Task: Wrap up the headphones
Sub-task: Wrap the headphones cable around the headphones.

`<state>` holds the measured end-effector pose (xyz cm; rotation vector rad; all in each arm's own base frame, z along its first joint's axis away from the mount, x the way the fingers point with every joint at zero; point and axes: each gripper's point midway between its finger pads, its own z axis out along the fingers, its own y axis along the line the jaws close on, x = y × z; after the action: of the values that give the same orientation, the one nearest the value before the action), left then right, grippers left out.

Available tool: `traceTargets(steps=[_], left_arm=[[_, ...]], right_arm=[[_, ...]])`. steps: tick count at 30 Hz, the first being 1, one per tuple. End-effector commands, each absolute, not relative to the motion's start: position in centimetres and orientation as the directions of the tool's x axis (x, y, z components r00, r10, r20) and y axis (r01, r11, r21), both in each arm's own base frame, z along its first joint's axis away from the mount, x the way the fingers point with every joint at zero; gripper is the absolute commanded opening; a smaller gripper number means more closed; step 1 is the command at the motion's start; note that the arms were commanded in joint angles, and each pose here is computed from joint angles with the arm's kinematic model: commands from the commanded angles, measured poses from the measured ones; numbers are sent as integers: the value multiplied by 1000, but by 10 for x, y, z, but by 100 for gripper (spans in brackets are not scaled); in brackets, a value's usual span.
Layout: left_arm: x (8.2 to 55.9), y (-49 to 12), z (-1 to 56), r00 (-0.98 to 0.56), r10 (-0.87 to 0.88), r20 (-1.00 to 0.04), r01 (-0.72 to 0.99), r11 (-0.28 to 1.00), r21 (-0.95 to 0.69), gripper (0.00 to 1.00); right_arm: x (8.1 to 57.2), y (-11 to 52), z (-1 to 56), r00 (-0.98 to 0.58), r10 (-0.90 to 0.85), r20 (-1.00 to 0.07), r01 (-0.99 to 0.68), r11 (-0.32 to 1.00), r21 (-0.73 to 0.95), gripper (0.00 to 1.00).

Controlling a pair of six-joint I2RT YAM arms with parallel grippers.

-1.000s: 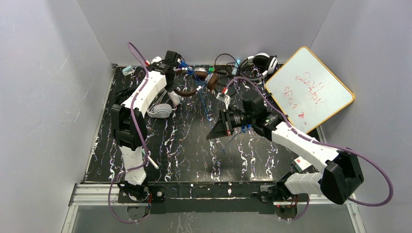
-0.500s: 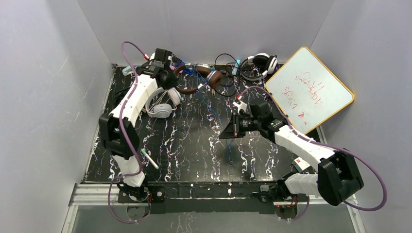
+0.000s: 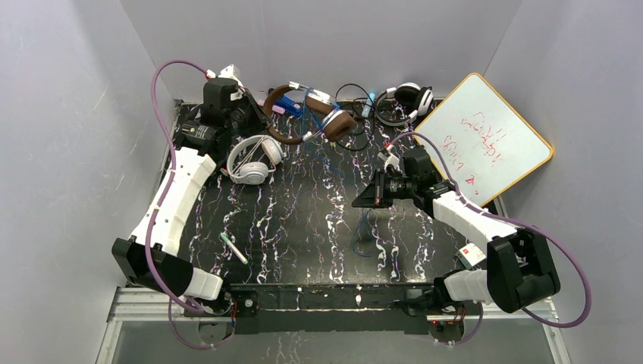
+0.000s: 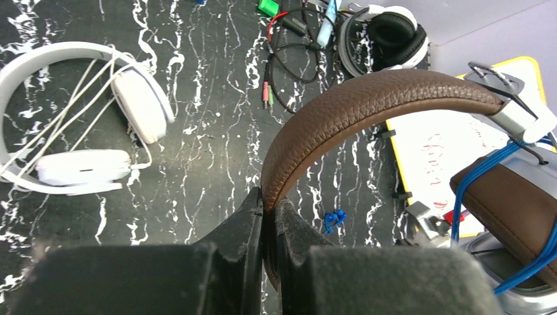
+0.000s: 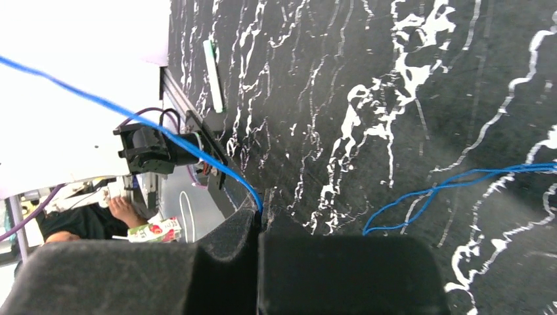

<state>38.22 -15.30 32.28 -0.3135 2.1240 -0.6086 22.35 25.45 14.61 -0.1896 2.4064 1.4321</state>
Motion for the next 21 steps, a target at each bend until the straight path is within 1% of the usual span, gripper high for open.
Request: traceTargets(steps=[1,5,8,13,15,17,18,21], left_arm=[[376,-133,334,-519,-428,-740,-31,875,-484,0],[378,-98,328,-454,-432,-779,-182,901,-394,0],[378,-82,321,-437,-447,-781,-273,893,-358,0],[382,-78,316,-414,-486,-769,-328,868,-373,0],[385,-75,312,-405,-494,-769,-353,861,-367,0],[389,-72,304,-398,-505,-766,-385,850,-360,0],[392,-73,302,-399,-515,-759,-392,844,-366,0],[400,-90,304,-426,-556,-714,-349,829,-438,0]], right_arm=[[226,239,137,-927,65,-369,-282,528,801,1],[212,241,139,-939,37,-343,-286,472,834,1],[200,243,138,-951,12,-309,-275,427,862,1],[188,241,131,-959,-12,-282,-261,417,871,1],[183,244,138,-960,-29,-279,-270,368,890,1],[177,250,151,-952,-57,-302,-304,308,902,1],[175,252,156,-948,-67,-311,-316,299,900,1],[174,253,155,-946,-79,-314,-322,329,888,1]])
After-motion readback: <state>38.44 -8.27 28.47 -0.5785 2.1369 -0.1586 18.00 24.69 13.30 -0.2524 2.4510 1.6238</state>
